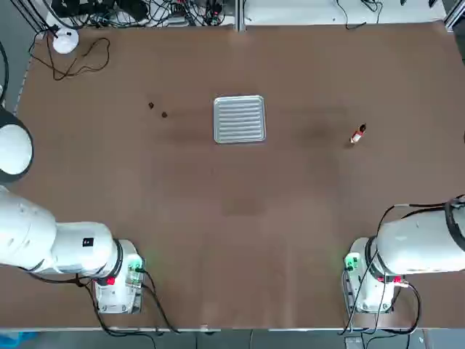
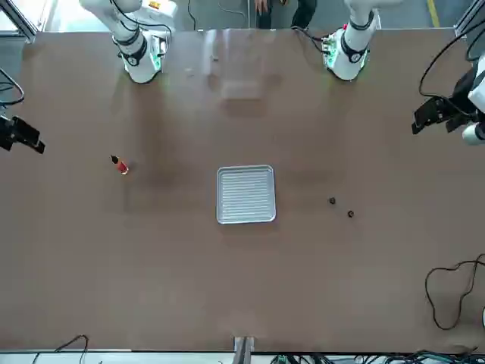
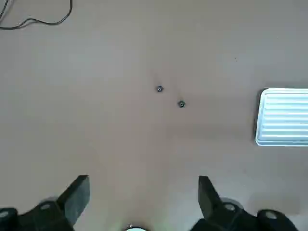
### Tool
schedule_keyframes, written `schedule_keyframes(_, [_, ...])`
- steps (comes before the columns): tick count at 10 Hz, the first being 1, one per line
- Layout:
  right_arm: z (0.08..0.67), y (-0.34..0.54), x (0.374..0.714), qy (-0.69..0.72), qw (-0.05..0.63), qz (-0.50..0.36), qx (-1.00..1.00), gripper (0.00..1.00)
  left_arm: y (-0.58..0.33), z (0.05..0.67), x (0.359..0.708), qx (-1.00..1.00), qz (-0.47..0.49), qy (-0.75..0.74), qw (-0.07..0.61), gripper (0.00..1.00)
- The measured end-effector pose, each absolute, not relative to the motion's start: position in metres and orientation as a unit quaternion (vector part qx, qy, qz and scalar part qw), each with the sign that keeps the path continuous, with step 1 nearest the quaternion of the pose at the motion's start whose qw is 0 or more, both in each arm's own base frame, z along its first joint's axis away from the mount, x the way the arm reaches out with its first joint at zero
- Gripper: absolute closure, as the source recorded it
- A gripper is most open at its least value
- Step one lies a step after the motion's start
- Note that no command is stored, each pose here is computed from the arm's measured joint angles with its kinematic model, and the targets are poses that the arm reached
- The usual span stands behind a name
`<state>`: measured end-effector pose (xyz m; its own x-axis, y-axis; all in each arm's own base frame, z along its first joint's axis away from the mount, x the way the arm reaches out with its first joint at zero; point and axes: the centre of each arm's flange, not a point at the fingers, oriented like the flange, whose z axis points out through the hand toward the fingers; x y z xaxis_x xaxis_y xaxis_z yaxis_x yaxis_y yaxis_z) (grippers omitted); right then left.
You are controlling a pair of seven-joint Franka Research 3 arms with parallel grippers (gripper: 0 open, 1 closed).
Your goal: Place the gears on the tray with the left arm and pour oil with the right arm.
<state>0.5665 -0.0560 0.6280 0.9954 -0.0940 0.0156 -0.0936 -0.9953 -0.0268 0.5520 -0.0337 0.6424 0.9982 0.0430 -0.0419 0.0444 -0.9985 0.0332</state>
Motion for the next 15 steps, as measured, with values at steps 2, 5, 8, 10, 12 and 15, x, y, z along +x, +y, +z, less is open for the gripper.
schedule_keyframes(2, [0.628,-0.055,0.567,0.046,0.013,-0.008,-0.999,0.0,-0.033,0.642,0.552,0.999,-0.021,0.022,0.017,0.0])
schedule_keyframes(5, [0.628,-0.056,0.567,0.045,0.013,-0.008,-0.999,0.0,-0.033,0.642,0.552,0.999,-0.021,0.022,0.017,0.0])
schedule_keyframes(8, [0.626,-0.061,0.567,0.0,0.013,-0.007,-1.0,0.0,-0.033,0.642,0.552,0.999,-0.021,0.021,0.017,0.0])
schedule_keyframes(10, [0.616,-0.077,0.569,-0.05,0.015,0.001,-0.999,0.0,-0.034,0.642,0.552,0.999,-0.021,0.021,0.017,0.0])
schedule_keyframes(12, [0.609,-0.094,0.569,-0.091,0.03,0.002,-0.995,0.0,-0.037,0.642,0.552,0.999,-0.021,0.019,0.017,0.0])
schedule_keyframes(15, [0.592,-0.117,0.57,-0.156,0.078,-0.003,-0.985,0.0,-0.038,0.64,0.552,0.999,-0.023,0.017,0.017,0.0])
